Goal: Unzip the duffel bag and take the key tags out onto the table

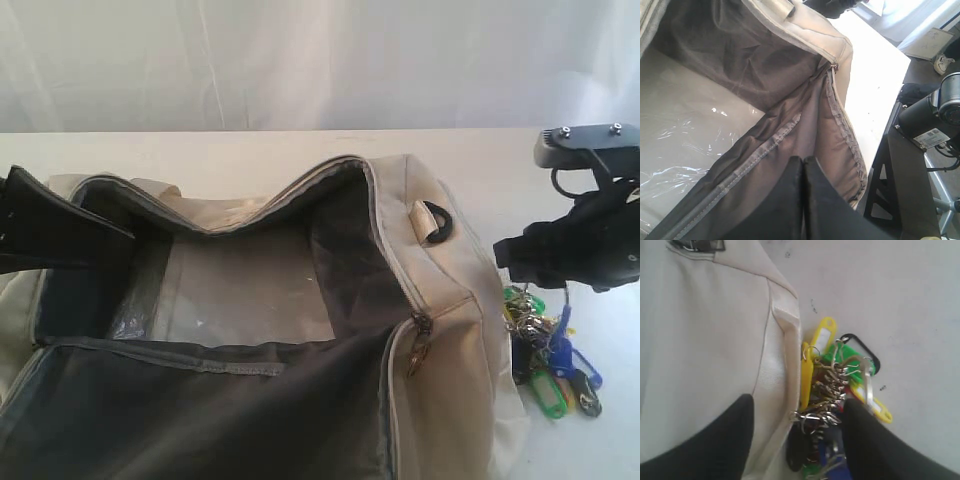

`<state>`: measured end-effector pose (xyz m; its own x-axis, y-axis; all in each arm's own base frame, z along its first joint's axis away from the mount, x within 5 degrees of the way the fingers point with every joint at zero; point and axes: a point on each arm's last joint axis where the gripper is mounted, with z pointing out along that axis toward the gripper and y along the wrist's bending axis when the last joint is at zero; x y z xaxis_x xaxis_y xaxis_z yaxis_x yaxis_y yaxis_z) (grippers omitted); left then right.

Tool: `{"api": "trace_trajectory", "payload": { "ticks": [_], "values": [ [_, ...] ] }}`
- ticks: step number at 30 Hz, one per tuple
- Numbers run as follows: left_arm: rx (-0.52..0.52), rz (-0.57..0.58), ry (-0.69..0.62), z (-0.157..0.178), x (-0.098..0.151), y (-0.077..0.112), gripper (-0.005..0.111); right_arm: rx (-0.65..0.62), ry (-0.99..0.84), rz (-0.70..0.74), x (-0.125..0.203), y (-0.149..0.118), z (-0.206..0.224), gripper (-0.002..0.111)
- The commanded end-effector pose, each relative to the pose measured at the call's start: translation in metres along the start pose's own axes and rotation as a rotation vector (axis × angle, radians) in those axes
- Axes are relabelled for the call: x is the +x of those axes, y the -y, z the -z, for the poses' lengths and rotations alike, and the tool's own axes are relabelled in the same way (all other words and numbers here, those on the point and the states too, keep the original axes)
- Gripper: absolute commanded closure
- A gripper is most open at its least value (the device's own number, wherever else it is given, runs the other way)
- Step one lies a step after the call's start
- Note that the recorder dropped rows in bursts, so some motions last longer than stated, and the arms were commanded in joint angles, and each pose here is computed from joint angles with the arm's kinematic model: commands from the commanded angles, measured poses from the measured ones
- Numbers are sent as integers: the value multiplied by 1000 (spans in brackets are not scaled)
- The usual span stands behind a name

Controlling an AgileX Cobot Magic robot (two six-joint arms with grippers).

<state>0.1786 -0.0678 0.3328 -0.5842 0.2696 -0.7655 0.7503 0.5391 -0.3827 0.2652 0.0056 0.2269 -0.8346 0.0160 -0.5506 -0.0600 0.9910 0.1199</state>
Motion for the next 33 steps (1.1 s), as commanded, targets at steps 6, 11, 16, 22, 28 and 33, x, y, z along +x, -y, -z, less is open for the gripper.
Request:
{"api": "trace_trajectory", "payload": {
  "ticks": [6,11,16,22,28,33],
  "values": [
    [26,3,0,-1,1,5,107,-39,91,31,1,-8,43,55],
    [24,3,1,-1,1,4,107,-64,252,63,13,-22,110,99],
    [29,2,13,-1,0,5,107,-65,483,128,44,-34,180,108],
    [-51,-112,49,0,-3,-2,107,-56,638,155,64,-40,213,108],
    [-120,-116,82,0,-7,-8,107,-52,717,170,77,-42,229,108],
    [-152,-116,98,1,-8,-11,107,-51,743,175,82,-43,234,108]
  ]
}}
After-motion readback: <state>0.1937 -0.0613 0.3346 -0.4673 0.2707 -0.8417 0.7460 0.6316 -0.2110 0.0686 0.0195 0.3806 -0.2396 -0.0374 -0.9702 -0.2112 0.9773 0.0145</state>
